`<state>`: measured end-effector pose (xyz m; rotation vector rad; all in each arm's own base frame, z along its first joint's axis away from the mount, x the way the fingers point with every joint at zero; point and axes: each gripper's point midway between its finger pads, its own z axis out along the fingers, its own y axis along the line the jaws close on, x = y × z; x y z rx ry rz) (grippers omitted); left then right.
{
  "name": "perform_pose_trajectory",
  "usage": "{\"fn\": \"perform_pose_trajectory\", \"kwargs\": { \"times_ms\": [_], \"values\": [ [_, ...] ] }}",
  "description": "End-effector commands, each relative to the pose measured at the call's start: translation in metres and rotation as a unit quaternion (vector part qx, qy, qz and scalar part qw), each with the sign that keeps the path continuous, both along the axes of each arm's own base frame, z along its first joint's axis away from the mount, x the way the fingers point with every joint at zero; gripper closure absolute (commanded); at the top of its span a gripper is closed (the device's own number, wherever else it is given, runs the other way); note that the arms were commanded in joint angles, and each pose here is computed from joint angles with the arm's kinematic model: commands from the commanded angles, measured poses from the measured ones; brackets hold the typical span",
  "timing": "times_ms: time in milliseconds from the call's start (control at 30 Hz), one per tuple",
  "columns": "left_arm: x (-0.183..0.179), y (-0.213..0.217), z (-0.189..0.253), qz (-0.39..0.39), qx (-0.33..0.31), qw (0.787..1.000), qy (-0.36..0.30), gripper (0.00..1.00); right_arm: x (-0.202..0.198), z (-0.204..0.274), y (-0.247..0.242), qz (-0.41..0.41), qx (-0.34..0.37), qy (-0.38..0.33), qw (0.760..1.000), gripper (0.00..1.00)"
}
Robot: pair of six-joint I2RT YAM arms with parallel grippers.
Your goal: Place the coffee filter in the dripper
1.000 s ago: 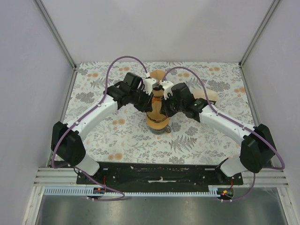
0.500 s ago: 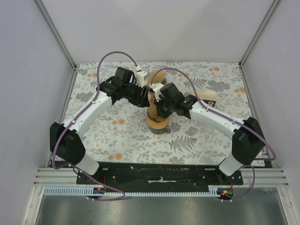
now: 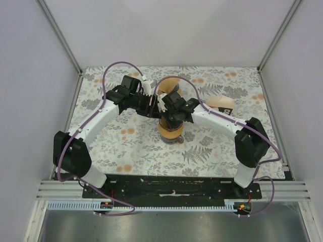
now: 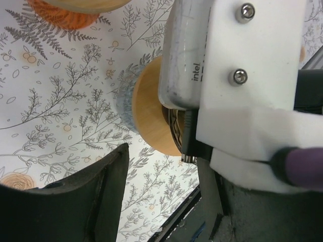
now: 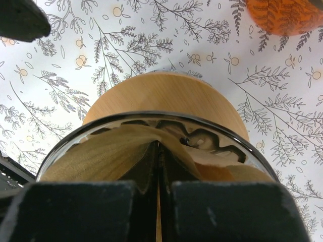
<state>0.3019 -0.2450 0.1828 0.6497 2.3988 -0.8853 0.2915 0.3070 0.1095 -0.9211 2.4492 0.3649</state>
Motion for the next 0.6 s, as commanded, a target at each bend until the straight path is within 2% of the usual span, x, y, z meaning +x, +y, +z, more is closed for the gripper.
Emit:
{"fn": "perform_pose_trajectory", "kwargs": {
  "times_ms": [0,167,567],
  "values": [
    [-0.008,-0.013,0.013,-0.006,-0.039,0.999,0.003,0.39,-0.005,-0.013,0.007,0.017,-0.024,0.012,0.999,1.00],
    [-0.008,-0.010,0.007,0.015,-0.034,0.999,0.016,0.41,-0.009,-0.028,0.005,0.009,-0.043,0.036,0.998,1.00],
    [-0.021,-0.018,-0.011,0.025,-0.070,0.994,0.081,0.45,-0.020,-0.063,0.008,0.000,-0.058,0.093,0.994,1.00]
  ]
}}
